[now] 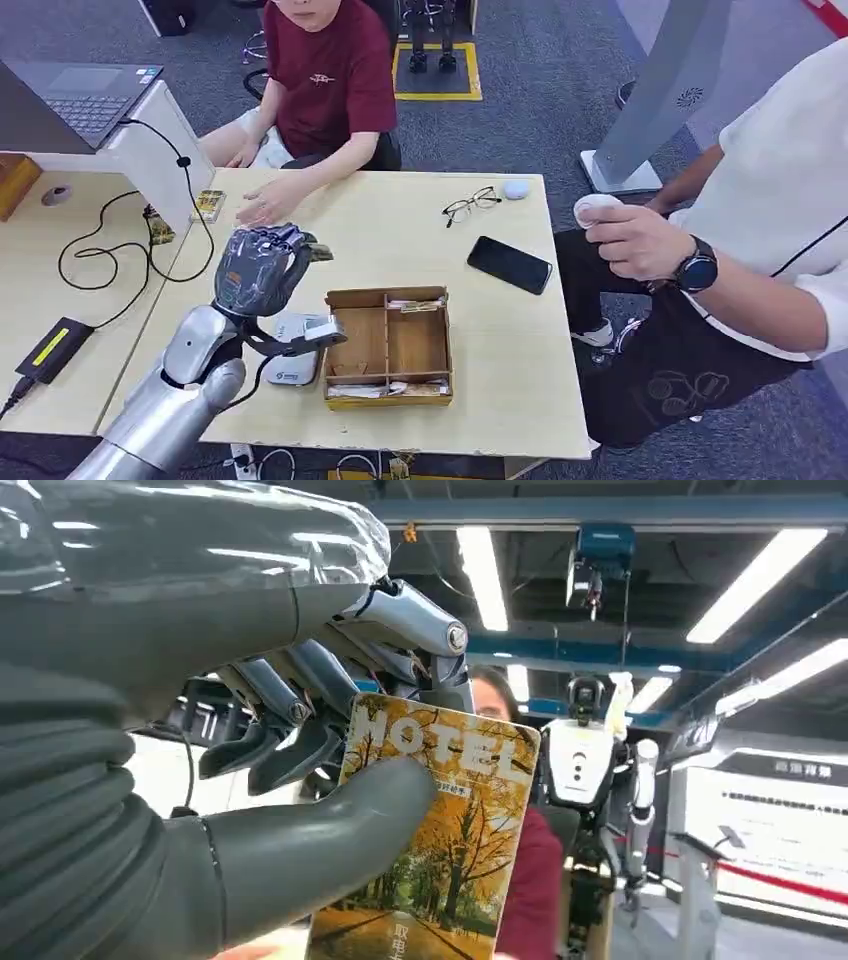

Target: Pass the card to the sensor for recognition and then transmit it.

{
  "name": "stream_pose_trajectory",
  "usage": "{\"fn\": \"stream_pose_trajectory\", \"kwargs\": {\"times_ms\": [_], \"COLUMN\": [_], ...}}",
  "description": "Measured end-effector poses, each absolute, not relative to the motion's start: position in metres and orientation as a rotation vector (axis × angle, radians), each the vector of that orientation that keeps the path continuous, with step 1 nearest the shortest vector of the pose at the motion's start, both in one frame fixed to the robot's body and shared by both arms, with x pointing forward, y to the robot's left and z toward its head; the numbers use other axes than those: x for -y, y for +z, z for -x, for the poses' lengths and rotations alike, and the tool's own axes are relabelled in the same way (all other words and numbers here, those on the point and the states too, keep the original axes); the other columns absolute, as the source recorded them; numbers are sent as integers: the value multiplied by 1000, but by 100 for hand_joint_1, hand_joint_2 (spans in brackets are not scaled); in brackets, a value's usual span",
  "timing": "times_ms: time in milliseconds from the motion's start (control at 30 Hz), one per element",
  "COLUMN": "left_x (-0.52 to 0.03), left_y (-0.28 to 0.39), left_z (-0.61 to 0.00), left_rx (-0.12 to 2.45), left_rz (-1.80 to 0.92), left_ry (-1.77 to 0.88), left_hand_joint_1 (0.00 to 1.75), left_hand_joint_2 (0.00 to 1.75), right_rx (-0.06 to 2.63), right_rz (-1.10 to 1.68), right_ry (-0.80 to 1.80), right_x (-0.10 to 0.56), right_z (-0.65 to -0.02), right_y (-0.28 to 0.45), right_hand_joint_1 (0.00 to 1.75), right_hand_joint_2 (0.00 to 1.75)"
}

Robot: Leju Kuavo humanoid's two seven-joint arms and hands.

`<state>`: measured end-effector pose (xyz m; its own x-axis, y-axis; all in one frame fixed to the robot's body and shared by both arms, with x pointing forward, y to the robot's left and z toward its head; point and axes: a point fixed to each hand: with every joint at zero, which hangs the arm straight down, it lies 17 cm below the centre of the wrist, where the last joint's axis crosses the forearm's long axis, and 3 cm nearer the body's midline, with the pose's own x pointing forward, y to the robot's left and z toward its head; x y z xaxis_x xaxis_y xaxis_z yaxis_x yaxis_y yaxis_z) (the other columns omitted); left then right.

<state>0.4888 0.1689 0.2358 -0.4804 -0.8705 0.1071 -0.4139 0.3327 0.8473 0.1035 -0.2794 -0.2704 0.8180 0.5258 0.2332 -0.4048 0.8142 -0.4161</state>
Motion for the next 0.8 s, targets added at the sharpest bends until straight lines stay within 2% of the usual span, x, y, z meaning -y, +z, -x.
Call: {"fn": "stream_pose_trajectory", "kwargs": {"times_ms": [67, 100, 133, 233, 400, 733, 767, 800], "left_x": [-177, -181, -189, -213, -239, -250, -251, -251], "left_y": [235, 235, 235, 237, 223, 208, 207, 207], "left_z": [-497, -504, -513, -539, -552, -556, -556, -556], "left_rx": [1991, 1958, 1921, 1831, 1755, 1705, 1704, 1704], "left_rz": [-1178, -1215, -1259, -1346, -1375, -1371, -1370, -1367], "left_ry": [-1060, -1061, -1060, -1046, -1033, -1039, -1039, -1042], "left_hand_joint_1": [175, 169, 175, 175, 175, 175, 157, 150], "left_hand_joint_2": [175, 175, 175, 175, 175, 175, 175, 175], "right_rx": [353, 354, 353, 358, 355, 357, 357, 357], "right_rz": [361, 362, 362, 361, 364, 358, 358, 358], "right_ry": [516, 526, 532, 531, 545, 546, 546, 546], "right_x": [279, 279, 278, 278, 278, 277, 277, 277], "right_z": [-105, -106, -107, -113, -114, -116, -116, -116], "right_y": [-270, -270, -270, -269, -269, -269, -269, -269], "right_hand_joint_1": [0, 0, 0, 0, 0, 0, 0, 0], "right_hand_joint_2": [175, 175, 175, 175, 175, 175, 175, 175]}}
